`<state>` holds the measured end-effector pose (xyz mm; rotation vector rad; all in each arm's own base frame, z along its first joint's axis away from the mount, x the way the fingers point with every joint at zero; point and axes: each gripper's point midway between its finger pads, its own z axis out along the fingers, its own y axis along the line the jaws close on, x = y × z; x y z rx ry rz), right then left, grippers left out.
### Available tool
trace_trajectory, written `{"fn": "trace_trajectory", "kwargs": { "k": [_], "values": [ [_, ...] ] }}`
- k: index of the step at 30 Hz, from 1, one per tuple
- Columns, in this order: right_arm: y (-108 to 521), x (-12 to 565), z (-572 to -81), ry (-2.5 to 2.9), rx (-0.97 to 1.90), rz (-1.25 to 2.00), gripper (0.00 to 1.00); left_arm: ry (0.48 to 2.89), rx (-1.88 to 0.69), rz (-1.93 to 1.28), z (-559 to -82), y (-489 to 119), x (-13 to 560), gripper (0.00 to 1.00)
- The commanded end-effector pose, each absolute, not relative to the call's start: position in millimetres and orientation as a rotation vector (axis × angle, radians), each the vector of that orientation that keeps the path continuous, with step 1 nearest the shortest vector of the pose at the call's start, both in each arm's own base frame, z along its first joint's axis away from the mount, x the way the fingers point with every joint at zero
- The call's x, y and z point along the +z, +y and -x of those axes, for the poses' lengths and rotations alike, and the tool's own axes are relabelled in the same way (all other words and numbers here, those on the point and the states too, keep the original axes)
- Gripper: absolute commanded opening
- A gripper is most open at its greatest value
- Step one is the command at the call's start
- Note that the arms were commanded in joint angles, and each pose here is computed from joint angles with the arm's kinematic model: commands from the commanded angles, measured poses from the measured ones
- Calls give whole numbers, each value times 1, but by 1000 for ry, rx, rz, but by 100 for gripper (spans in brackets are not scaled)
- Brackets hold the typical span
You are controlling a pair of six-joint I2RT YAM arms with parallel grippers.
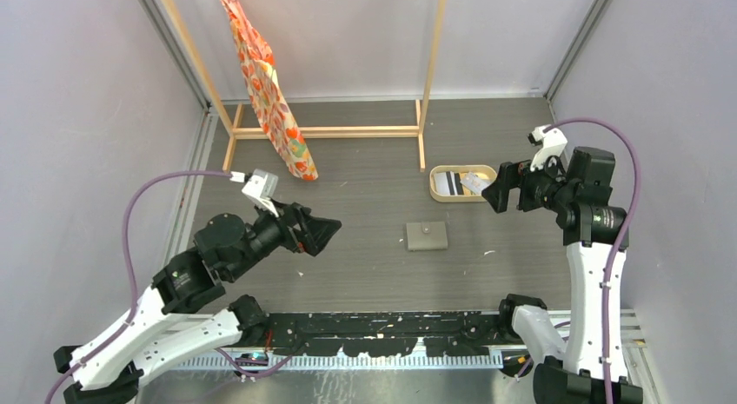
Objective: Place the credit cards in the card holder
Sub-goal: Reset both arms
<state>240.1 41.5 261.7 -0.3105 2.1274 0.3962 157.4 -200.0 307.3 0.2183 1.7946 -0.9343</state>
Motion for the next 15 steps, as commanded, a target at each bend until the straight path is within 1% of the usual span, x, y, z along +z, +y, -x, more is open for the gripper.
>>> {"fn": "trace_trajectory", "kwargs": {
  "k": [1, 6, 8, 15],
  "values": [
    [41, 302, -239, 2007, 378, 197, 100, 1905, -749, -243, -162, -179, 307, 100],
    [45, 314, -226, 1947, 368, 219, 100, 2037, -614, -325, -173, -189, 296, 100],
    [46, 318, -221, 1937, 373, 200, 100, 2048, -609, -353, -177, -198, 297, 100],
    [49, 336, -204, 1841, 387, 86, 100, 1949, -779, -444, -178, -237, 310, 100]
  ]
}}
